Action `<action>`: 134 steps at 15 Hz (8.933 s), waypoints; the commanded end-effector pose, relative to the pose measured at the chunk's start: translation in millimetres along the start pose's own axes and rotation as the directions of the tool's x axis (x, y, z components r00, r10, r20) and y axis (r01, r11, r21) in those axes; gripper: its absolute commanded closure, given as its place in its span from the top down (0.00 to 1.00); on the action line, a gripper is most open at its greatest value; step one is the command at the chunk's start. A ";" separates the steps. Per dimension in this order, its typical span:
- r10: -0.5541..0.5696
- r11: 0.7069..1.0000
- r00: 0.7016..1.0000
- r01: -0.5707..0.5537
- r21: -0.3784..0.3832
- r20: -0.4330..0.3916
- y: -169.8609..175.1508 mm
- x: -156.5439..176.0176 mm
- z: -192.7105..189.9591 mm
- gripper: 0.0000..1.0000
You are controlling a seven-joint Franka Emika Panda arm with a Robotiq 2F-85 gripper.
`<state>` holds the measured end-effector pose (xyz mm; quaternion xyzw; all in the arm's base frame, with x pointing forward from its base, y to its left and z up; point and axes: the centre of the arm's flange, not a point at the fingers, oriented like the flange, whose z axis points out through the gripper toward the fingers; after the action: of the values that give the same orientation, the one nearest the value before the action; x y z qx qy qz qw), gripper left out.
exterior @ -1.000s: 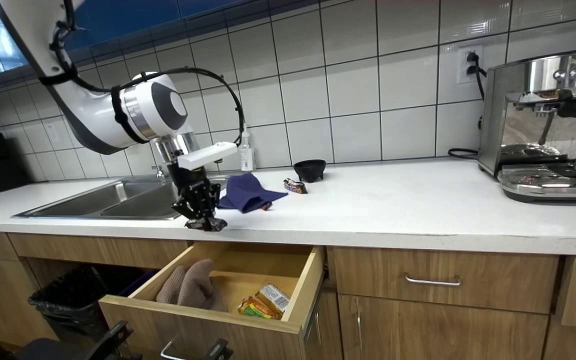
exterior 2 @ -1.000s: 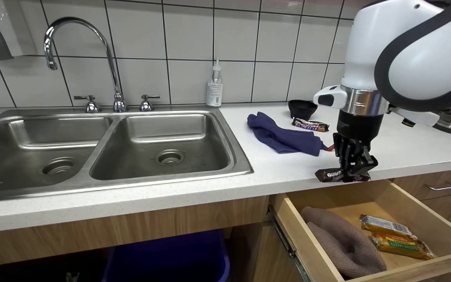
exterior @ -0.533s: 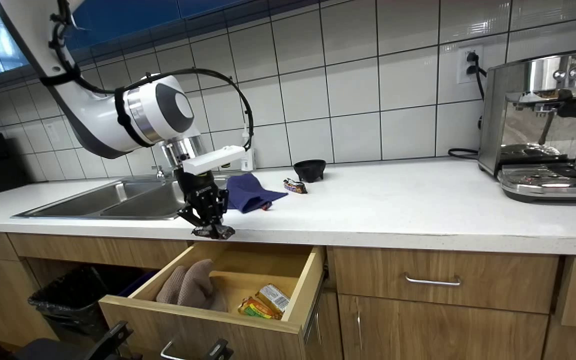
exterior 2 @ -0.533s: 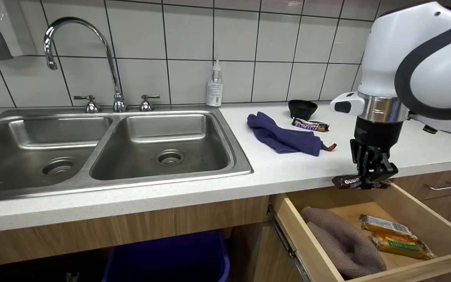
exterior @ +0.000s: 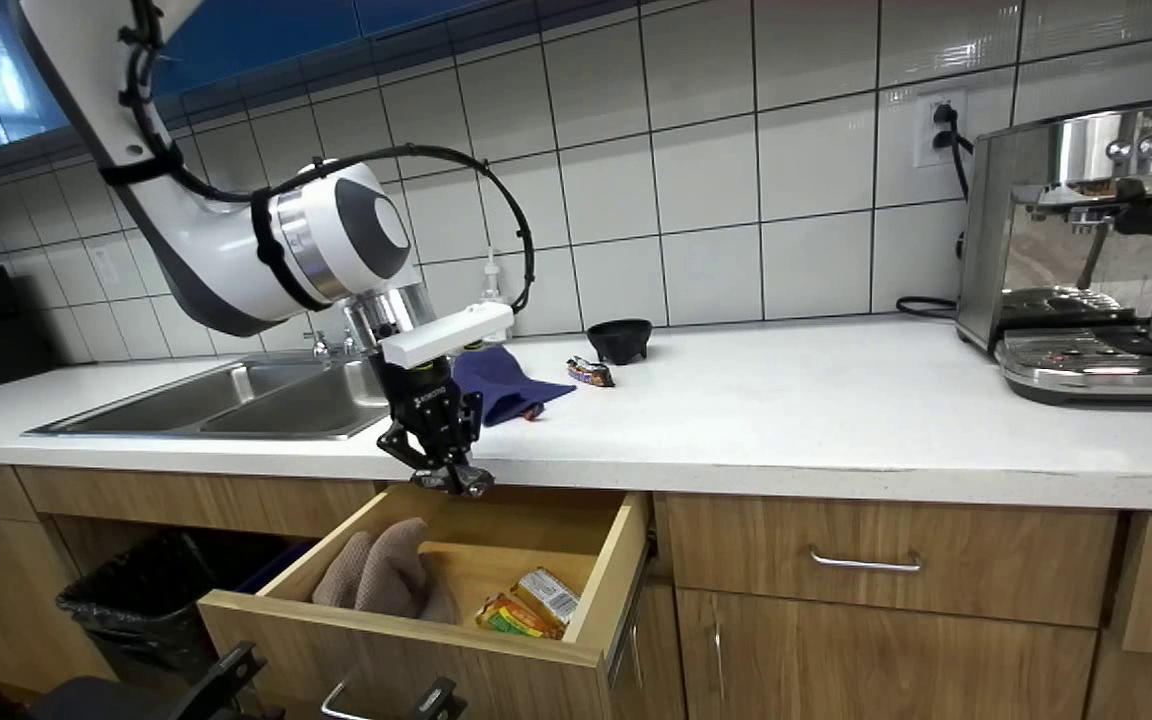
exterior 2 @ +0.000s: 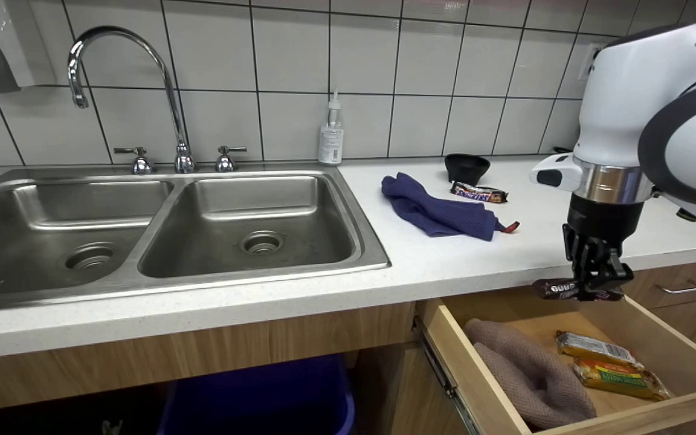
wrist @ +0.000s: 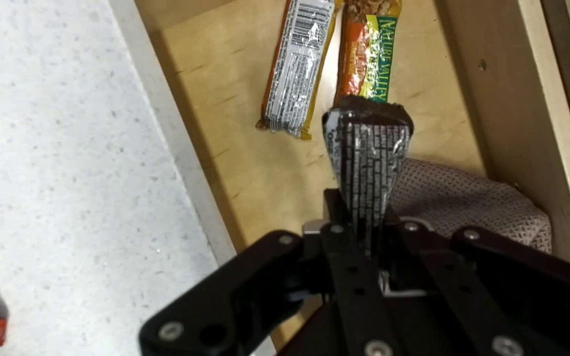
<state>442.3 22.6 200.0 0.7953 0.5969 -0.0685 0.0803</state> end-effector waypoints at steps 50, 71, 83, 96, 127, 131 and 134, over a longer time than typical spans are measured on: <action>0.221 0.973 0.965 -0.228 -0.035 -0.139 53.1 -24.3 -14.9 1.00; 0.251 0.953 0.932 -0.284 -0.100 -0.261 189.9 -2.6 -48.9 1.00; 0.248 0.957 0.938 -0.275 -0.087 -0.242 263.6 1.8 -40.6 1.00; 0.214 0.972 0.948 -0.231 -0.046 -0.236 319.3 18.7 -25.5 1.00; 0.273 0.962 0.936 -0.264 0.070 -0.222 366.8 31.8 -4.6 0.53; 0.269 0.963 0.932 -0.264 0.054 -0.242 366.1 32.1 -16.2 0.22; 0.267 0.963 0.931 -0.264 0.048 -0.248 365.4 32.3 -20.3 0.03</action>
<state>792.0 -43.3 221.6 0.8777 0.4778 0.0327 0.0199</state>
